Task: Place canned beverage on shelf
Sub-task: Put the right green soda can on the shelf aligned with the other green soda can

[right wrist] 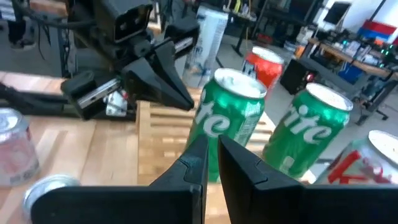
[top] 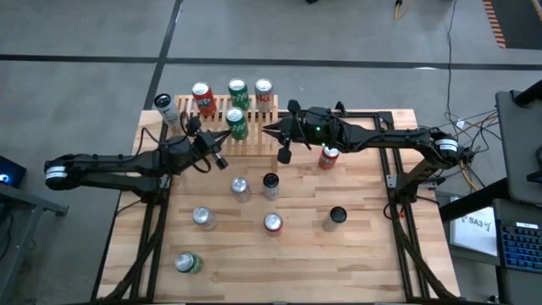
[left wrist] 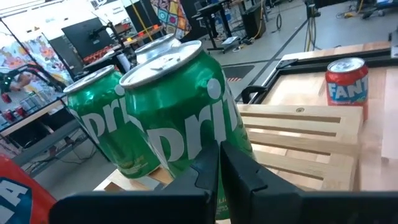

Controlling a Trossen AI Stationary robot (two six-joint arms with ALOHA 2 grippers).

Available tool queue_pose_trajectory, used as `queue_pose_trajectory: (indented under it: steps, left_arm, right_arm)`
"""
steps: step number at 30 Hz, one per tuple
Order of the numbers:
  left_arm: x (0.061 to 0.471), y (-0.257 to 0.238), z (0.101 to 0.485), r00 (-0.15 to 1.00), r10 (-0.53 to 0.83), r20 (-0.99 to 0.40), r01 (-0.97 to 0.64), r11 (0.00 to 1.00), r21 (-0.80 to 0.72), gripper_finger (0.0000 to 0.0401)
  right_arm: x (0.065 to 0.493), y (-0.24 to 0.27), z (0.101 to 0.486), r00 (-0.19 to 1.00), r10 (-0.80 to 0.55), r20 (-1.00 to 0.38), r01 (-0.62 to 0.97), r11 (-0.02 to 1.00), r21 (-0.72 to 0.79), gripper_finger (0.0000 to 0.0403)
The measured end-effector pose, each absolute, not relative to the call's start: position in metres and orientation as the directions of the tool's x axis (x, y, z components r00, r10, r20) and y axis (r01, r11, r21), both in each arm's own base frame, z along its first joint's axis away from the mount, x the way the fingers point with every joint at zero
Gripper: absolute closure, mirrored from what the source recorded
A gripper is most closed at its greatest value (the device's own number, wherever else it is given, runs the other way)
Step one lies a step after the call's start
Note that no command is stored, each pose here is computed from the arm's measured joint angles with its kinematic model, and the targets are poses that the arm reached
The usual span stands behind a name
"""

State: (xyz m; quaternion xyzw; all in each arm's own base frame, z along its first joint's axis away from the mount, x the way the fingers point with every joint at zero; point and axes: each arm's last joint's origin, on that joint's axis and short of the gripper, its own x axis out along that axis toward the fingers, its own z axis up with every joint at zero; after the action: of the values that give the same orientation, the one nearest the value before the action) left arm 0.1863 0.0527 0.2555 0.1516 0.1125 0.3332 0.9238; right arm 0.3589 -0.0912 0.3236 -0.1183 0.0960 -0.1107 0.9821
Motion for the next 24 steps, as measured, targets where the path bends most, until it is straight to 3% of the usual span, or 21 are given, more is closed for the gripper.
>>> queue_pose_trajectory:
  steps: [7,24]
  left_arm:
    - [0.173,0.045,0.272,0.863,0.505,-0.025,-0.474,0.824,0.309,0.0401]
    - [0.131,0.036,0.297,0.863,0.481,0.15,-0.504,0.816,0.284,0.0401]
  right_arm:
    - [0.372,-0.094,0.314,0.966,-0.235,-0.109,0.203,0.947,-0.249,0.0376]
    - [0.408,-0.099,0.306,0.977,-0.198,-0.083,0.178,0.963,-0.2,0.0376]
